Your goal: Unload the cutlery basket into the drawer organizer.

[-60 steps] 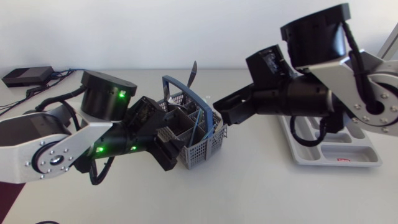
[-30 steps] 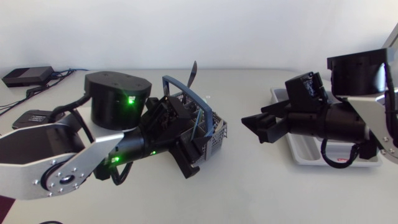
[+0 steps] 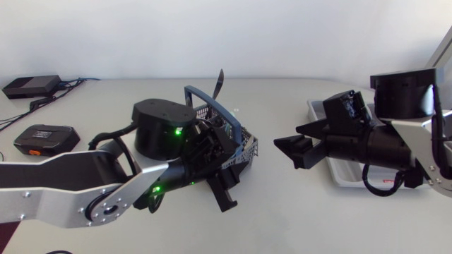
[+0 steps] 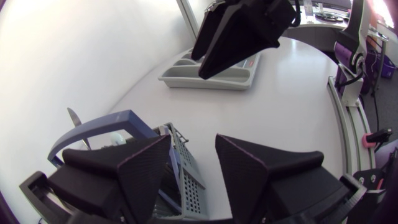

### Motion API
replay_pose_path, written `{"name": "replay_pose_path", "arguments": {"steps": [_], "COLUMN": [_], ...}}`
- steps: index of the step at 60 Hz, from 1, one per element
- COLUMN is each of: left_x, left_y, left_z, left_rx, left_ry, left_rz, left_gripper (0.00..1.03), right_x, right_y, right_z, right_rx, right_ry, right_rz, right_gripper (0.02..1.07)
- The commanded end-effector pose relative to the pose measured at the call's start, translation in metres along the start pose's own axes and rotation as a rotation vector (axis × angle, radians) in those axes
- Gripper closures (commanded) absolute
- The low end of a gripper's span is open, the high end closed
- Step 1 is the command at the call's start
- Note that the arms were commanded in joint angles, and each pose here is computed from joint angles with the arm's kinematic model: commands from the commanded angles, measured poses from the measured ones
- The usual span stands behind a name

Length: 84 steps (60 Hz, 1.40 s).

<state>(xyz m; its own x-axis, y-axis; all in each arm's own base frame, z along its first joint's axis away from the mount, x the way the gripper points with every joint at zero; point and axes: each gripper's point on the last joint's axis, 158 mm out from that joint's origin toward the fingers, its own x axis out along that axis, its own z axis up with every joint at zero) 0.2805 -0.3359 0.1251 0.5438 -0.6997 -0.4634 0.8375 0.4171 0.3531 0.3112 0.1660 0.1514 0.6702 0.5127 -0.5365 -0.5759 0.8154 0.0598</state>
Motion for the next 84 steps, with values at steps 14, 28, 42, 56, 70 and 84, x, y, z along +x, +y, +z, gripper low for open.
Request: {"name": "replay_pose_path", "arguments": {"steps": [14, 28, 42, 56, 70, 84], "left_x": [0.021, 0.015, 0.006, -0.006, -0.001, 0.009], "left_y": [0.009, 0.019, 0.024, 0.026, 0.017, 0.014], "left_z": [-0.005, 0.003, 0.013, 0.016, -0.003, -0.026], "left_rx": [0.024, 0.03, 0.033, 0.043, 0.04, 0.026], "left_ry": [0.016, -0.003, -0.035, -0.046, 0.001, 0.071], "left_rz": [0.017, 0.075, 0.094, 0.12, 0.097, 0.091], "left_gripper": [0.61, 0.61, 0.61, 0.61, 0.61, 0.61], "right_x": [0.007, 0.011, 0.013, 0.014, 0.014, 0.014], "right_y": [0.0, -0.001, 0.0, 0.0, 0.0, 0.0], "right_z": [-0.009, -0.011, -0.011, -0.014, -0.016, -0.018], "right_rx": [-0.01, -0.009, -0.012, -0.015, -0.013, -0.014], "right_ry": [0.02, 0.026, 0.028, 0.032, 0.036, 0.038], "right_rz": [0.004, 0.006, 0.011, 0.011, 0.01, 0.012], "right_gripper": [0.15, 0.15, 0.15, 0.15, 0.15, 0.15]}}
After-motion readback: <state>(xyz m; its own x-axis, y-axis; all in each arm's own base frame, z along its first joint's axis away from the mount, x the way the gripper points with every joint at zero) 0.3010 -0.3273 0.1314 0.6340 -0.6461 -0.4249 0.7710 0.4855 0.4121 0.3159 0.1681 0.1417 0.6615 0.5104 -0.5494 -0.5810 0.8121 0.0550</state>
